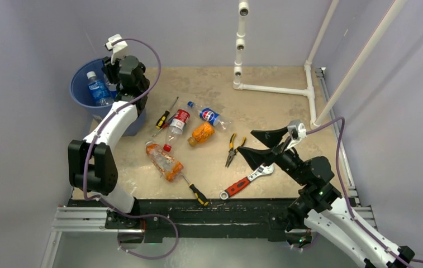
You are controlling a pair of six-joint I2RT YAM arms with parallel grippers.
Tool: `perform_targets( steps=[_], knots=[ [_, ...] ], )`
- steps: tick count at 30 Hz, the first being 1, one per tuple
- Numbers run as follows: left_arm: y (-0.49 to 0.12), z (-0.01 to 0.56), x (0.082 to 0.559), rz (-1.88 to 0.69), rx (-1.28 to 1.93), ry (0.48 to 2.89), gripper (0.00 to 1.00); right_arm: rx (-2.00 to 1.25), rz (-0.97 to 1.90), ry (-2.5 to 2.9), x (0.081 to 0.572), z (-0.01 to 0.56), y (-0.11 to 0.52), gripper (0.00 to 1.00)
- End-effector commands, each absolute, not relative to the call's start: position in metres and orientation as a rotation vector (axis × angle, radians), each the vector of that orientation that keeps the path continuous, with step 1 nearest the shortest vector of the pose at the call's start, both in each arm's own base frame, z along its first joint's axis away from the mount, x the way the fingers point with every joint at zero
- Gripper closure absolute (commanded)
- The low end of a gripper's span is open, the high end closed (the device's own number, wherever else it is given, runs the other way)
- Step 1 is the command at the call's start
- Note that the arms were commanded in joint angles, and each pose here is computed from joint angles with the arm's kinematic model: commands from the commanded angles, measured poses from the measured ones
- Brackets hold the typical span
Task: Put the plastic bottles in the bin
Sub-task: Place the plastic bottle in the trash bin.
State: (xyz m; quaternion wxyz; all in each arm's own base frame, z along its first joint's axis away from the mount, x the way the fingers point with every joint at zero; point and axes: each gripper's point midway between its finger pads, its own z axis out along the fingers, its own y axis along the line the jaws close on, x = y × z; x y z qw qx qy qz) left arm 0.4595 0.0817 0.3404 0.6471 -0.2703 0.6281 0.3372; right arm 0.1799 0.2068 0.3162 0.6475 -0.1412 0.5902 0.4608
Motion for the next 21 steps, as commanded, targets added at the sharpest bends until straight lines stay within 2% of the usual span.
perform_targets(
  steps=[1,2,4,5,6,11,14,18,21],
  knots=[
    [0.082,0.351,0.456,0.708,-0.626,1.423,0.79,-0.345,1.052,1.309,0.178,0.323,0.209,0.02],
    [0.082,0.354,0.456,0.710,-0.625,1.426,0.59,-0.344,1.051,1.308,0.178,0.324,0.209,0.02],
    [0.084,0.364,0.452,0.708,-0.656,1.409,0.27,-0.343,1.049,1.308,0.178,0.325,0.208,0.02],
    [0.085,0.371,0.450,0.698,-0.669,1.397,0.14,-0.342,1.047,1.308,0.178,0.325,0.208,0.02],
    [0.085,0.381,0.448,0.684,-0.683,1.378,0.09,-0.341,1.045,1.308,0.179,0.326,0.208,0.02],
    [0.076,0.448,0.429,0.569,-0.715,1.280,0.03,-0.337,1.038,1.310,0.181,0.329,0.208,0.02],
    [0.051,0.484,0.411,0.479,-0.697,1.243,0.01,-0.330,1.033,1.313,0.182,0.329,0.208,0.02],
    [-0.024,0.514,0.393,0.167,-0.521,1.269,0.01,-0.279,1.013,1.330,0.189,0.329,0.203,0.02],
    [-0.087,0.499,0.388,-0.132,-0.346,1.404,0.01,-0.222,0.989,1.367,0.199,0.326,0.201,0.02]
  ],
)
